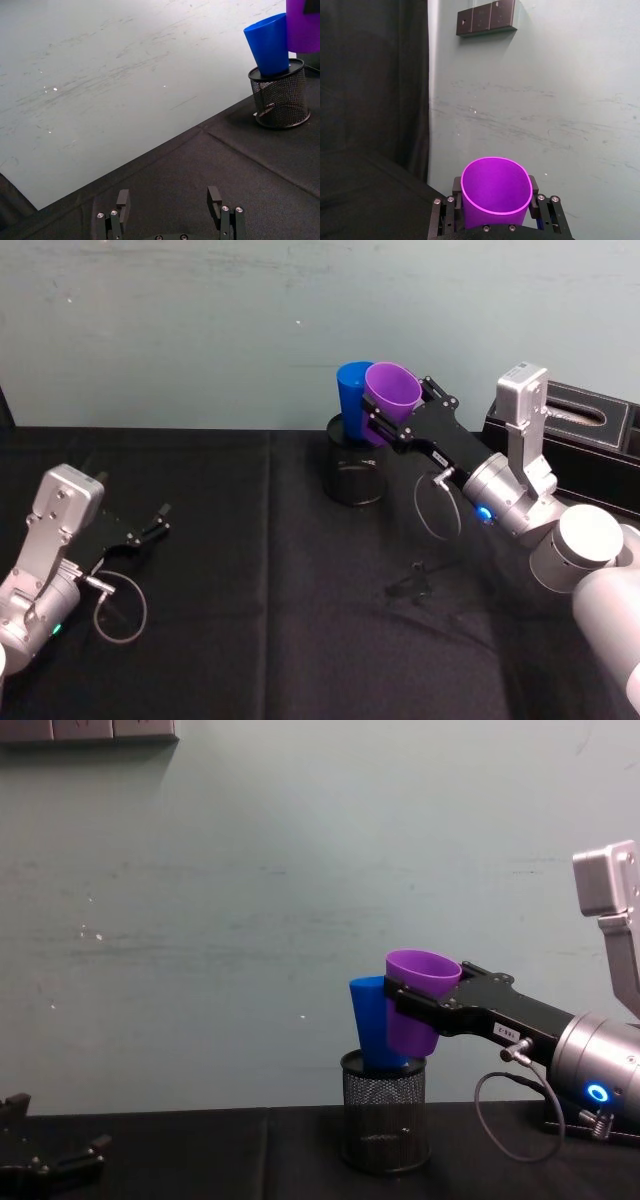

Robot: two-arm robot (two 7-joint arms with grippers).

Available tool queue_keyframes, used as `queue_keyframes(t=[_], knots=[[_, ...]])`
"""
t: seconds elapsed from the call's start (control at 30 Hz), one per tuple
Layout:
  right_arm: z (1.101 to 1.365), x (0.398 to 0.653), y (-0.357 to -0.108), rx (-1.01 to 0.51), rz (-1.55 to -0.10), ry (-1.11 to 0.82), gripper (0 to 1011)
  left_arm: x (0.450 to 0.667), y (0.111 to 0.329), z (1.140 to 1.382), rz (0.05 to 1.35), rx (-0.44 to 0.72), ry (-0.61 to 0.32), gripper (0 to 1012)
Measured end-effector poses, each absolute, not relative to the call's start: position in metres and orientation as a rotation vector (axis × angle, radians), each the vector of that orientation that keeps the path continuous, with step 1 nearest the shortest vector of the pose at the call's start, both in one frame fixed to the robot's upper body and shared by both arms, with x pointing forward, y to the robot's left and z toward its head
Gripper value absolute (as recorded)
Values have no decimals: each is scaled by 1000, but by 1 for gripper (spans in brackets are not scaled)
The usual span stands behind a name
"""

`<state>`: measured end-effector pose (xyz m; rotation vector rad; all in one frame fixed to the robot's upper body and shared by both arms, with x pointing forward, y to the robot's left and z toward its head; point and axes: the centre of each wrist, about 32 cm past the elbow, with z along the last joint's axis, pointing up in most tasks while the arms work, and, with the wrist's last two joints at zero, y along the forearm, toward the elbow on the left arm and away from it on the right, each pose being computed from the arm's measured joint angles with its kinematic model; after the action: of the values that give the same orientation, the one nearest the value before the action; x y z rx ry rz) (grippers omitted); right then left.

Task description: Pick up one cup with a gripper and tap it against the other cup.

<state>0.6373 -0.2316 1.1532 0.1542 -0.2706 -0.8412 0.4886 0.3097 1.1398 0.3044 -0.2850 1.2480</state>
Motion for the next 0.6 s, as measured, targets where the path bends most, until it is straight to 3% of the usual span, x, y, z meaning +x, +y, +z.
queue_keyframes(t=[0.6], knots=[[1151,629,-234,156,-847,-264,735,489,310,1140,1248,304,-285,1011]])
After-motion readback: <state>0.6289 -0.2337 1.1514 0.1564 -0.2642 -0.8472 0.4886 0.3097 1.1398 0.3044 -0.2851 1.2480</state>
